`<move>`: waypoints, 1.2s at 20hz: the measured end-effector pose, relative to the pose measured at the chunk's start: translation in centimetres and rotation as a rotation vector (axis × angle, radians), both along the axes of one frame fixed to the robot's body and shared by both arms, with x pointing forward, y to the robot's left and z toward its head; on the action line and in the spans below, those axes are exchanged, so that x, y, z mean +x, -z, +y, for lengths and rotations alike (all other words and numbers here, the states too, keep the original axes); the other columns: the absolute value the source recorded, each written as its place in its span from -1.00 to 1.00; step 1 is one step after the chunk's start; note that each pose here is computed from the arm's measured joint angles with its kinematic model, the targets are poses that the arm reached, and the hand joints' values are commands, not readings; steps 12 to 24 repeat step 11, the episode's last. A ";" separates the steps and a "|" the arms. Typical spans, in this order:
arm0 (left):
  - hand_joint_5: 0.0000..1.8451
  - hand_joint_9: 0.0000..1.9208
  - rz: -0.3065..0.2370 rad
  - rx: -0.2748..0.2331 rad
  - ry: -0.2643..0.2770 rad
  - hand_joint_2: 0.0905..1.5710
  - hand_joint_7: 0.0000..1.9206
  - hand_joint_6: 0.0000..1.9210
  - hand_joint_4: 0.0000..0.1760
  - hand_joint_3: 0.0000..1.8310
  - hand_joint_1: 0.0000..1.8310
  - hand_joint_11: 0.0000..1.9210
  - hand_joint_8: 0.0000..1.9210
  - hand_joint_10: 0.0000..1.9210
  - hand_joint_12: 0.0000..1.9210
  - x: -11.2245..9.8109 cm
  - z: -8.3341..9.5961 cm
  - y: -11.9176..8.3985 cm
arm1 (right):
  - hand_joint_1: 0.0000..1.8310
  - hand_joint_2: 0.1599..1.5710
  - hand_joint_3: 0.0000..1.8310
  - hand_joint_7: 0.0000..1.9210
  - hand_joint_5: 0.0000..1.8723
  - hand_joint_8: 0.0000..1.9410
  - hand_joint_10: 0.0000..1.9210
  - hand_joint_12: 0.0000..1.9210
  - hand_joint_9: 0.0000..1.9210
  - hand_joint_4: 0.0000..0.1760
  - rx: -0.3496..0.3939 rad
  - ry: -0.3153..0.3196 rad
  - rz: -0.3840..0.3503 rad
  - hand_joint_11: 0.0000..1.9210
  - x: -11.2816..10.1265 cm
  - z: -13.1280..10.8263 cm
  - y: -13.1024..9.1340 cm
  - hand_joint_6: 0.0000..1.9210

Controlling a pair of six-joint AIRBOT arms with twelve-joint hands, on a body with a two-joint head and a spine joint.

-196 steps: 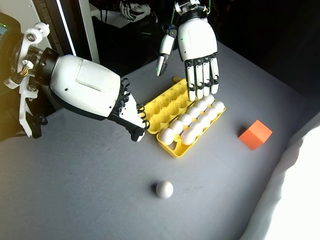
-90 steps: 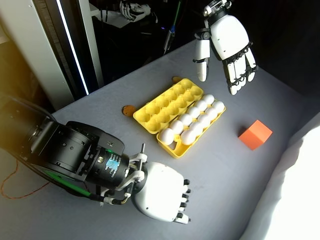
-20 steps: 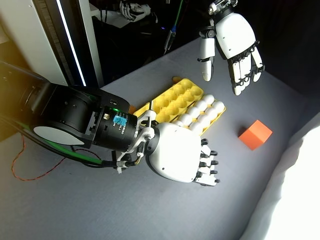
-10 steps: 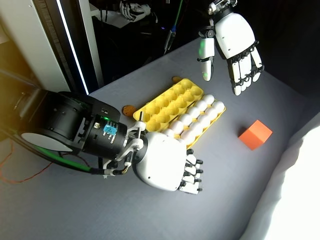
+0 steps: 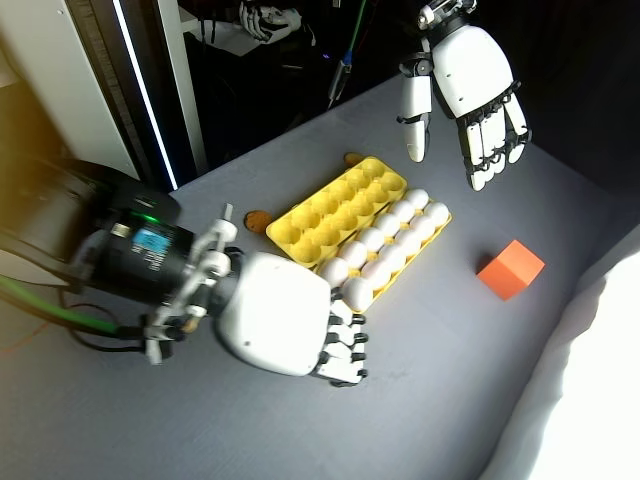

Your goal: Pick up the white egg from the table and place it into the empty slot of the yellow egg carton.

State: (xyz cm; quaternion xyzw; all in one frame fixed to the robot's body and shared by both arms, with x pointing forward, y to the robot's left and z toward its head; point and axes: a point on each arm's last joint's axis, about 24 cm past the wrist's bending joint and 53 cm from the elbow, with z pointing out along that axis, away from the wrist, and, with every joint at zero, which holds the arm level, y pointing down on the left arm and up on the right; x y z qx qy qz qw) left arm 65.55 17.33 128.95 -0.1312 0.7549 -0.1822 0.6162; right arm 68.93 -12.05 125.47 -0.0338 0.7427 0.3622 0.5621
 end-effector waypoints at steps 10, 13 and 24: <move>-0.63 -0.58 0.001 0.005 0.005 0.68 -0.56 -1.00 -1.00 -1.00 -1.00 -1.00 -1.00 -1.00 -0.27 -0.1 -0.1 0.1 | 0.16 0.25 -0.99 -0.57 -0.50 -1.00 -0.99 0.22 -0.61 -1.00 -0.332 -0.054 -0.351 -1.00 -4.9 -2.9 -2.0 -1.00; -0.64 -0.59 0.001 0.004 0.006 0.68 -0.56 -1.00 -1.00 -1.00 -1.00 -1.00 -1.00 -1.00 -0.28 -0.1 -0.1 0.1 | 0.17 0.24 -1.00 -0.57 -0.52 -1.00 -0.99 0.23 -0.60 -1.00 -0.338 -0.059 -0.375 -1.00 -5.2 -3.1 -2.2 -1.00; -0.64 -0.59 0.001 0.004 0.006 0.68 -0.56 -1.00 -1.00 -1.00 -1.00 -1.00 -1.00 -1.00 -0.28 -0.1 -0.1 0.1 | 0.17 0.24 -1.00 -0.57 -0.52 -1.00 -0.99 0.23 -0.60 -1.00 -0.338 -0.059 -0.375 -1.00 -5.2 -3.1 -2.2 -1.00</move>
